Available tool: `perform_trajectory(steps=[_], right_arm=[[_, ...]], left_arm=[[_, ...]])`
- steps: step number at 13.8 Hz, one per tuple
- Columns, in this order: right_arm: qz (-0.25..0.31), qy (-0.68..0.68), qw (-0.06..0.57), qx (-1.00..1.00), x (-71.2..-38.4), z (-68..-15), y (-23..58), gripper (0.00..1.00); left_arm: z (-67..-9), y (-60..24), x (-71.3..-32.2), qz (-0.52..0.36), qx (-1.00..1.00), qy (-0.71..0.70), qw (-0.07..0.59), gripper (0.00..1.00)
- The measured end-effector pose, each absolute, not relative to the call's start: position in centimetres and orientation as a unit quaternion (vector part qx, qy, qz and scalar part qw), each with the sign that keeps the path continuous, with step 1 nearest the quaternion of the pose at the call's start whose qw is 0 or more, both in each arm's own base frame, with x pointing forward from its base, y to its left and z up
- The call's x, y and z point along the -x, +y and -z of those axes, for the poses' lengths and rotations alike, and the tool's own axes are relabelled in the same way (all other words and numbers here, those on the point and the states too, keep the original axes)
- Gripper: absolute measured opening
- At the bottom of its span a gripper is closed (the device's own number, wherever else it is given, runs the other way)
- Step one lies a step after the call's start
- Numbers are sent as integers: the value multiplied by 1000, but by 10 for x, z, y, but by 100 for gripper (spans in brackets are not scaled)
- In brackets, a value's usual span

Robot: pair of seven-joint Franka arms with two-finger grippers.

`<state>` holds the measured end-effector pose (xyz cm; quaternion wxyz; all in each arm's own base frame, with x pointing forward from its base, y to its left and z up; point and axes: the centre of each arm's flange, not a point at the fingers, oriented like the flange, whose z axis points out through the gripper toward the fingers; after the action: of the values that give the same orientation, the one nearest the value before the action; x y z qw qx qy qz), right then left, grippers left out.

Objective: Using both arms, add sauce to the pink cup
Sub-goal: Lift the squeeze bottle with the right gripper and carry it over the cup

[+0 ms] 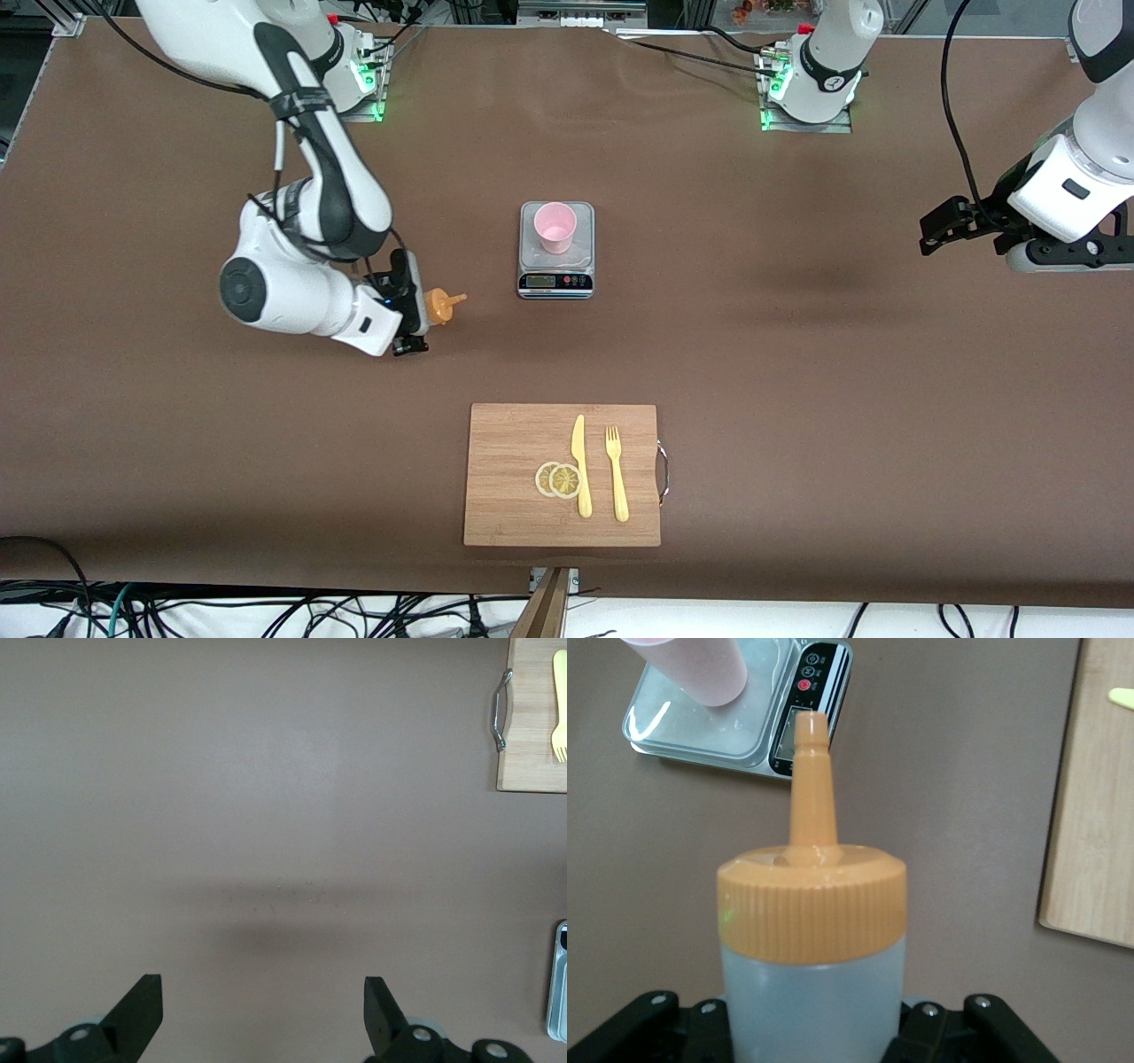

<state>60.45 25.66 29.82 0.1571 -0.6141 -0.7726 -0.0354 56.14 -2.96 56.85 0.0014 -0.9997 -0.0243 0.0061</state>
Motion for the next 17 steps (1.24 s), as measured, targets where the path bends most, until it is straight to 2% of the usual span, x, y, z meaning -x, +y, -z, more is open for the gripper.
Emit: perform_trajectory(steps=[3, 11, 17], right_arm=[[0, -777, 115, 619, -584, -307, 298, 21], [-26, -795, 59, 604, -549, -322, 358, 21], [-56, -802, 6, 594, -500, -318, 419, 21]], left_arm=[[-569, -30, -561, -6, 1000, -25, 1, 100], [-568, -30, -562, -6, 1000, -27, 1, 100], [-564, -30, -563, -10, 1000, -27, 2, 100]])
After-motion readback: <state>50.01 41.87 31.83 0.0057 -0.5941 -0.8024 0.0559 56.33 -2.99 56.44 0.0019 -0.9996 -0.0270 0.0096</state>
